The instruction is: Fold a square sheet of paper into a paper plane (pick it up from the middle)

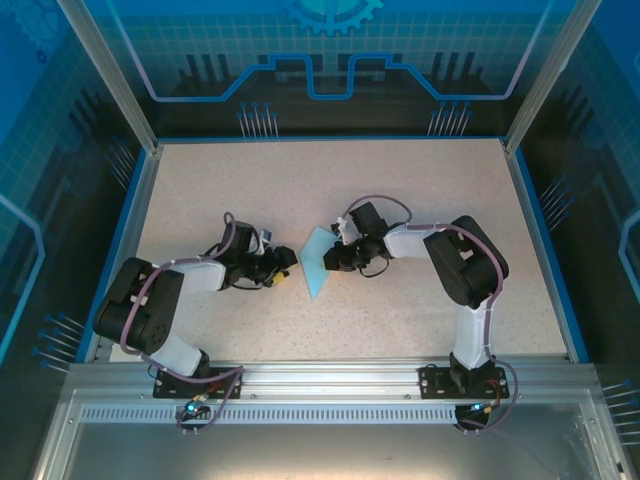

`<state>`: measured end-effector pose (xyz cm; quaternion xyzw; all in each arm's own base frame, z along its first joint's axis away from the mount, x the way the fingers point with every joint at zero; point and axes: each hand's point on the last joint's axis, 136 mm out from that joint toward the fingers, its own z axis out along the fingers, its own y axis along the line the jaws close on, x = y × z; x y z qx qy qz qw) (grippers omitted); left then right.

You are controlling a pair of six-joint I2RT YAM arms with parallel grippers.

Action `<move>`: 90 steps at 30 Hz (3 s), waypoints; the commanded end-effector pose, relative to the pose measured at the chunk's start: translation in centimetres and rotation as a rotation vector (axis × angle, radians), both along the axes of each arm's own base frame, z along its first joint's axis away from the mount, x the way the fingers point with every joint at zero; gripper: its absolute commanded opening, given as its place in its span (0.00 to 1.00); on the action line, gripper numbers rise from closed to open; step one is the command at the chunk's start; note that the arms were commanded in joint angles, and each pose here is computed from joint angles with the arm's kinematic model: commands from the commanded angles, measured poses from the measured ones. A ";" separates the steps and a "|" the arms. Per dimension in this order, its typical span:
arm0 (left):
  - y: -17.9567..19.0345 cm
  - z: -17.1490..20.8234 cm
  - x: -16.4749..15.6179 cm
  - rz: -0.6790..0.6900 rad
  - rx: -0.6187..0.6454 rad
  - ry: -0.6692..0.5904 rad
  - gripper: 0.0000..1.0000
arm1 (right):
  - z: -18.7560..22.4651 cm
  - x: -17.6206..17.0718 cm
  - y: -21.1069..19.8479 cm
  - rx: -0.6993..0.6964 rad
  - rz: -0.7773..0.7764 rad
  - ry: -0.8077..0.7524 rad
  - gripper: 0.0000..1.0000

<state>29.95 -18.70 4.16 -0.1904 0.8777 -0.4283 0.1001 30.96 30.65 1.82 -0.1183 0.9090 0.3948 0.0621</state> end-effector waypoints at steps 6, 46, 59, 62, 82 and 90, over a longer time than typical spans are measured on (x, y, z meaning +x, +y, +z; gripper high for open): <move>-1.9 1.0 2.0 -0.082 -0.064 -0.055 0.43 | 1.6 -0.6 0.0 0.061 0.061 -0.017 0.13; -2.0 1.4 1.5 0.114 0.237 -0.102 0.00 | 7.8 1.4 -5.4 -0.230 -0.159 -0.455 0.67; 1.4 1.6 -0.3 0.395 0.345 -0.100 0.01 | 9.7 0.0 -3.0 -0.327 -0.044 -0.873 0.99; 1.5 1.0 -0.8 0.396 0.361 -0.075 0.01 | 10.1 -1.5 -1.5 -0.266 0.042 -1.011 0.99; 0.7 1.0 -1.3 0.365 0.368 0.000 0.04 | 4.9 -7.8 6.7 -0.121 0.450 -1.152 0.56; 0.5 1.6 -1.3 0.375 0.340 0.003 0.08 | 3.4 -7.2 7.6 -0.115 0.428 -1.155 0.47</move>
